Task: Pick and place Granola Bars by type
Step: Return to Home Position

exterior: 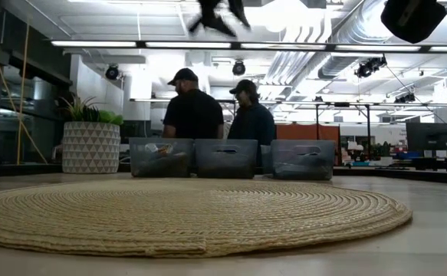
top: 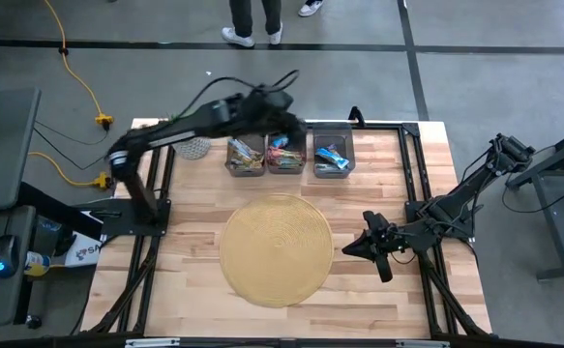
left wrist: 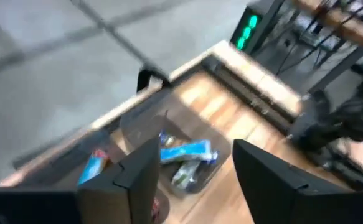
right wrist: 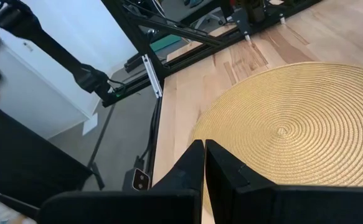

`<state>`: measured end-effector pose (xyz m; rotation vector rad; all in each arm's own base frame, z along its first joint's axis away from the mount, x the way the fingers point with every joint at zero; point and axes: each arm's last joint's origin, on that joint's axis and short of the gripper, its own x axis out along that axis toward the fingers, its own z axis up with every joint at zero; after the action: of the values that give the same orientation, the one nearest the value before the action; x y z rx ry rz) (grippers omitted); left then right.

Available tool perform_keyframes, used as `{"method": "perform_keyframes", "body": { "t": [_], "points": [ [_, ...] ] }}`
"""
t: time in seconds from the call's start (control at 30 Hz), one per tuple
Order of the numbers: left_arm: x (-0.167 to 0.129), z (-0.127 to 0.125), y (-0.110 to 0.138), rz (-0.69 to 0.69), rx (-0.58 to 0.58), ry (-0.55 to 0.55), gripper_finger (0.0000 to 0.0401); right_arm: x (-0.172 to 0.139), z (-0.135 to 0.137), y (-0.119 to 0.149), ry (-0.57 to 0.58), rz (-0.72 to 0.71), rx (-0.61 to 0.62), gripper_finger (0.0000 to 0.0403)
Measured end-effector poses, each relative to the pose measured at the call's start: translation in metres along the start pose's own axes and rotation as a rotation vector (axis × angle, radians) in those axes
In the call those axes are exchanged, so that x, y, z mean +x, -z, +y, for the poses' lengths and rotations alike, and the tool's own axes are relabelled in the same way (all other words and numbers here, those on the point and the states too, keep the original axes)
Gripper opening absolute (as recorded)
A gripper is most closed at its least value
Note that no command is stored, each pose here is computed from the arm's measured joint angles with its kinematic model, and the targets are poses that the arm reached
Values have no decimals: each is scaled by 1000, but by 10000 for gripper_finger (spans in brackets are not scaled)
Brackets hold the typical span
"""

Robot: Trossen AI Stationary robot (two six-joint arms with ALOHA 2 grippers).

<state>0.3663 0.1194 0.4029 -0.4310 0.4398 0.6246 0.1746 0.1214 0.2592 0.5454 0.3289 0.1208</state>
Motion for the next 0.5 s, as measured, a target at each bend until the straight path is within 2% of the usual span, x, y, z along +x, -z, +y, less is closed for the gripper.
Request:
{"method": "perform_keyframes", "body": {
  "t": [0.17,0.27,0.4,0.5],
  "points": [
    [-84,-33,5,-112,106,-15,139,-1,1,-1,-8,-9,-14,0],
    [-127,-41,16,-147,156,-34,88,-6,1,-5,-21,-26,-32,0],
    [-162,-43,41,-174,167,-43,14,-19,2,-15,-52,-74,-69,0],
    [-178,-41,65,-189,137,-32,11,-35,0,-24,-67,-127,-94,0]
  ]
}}
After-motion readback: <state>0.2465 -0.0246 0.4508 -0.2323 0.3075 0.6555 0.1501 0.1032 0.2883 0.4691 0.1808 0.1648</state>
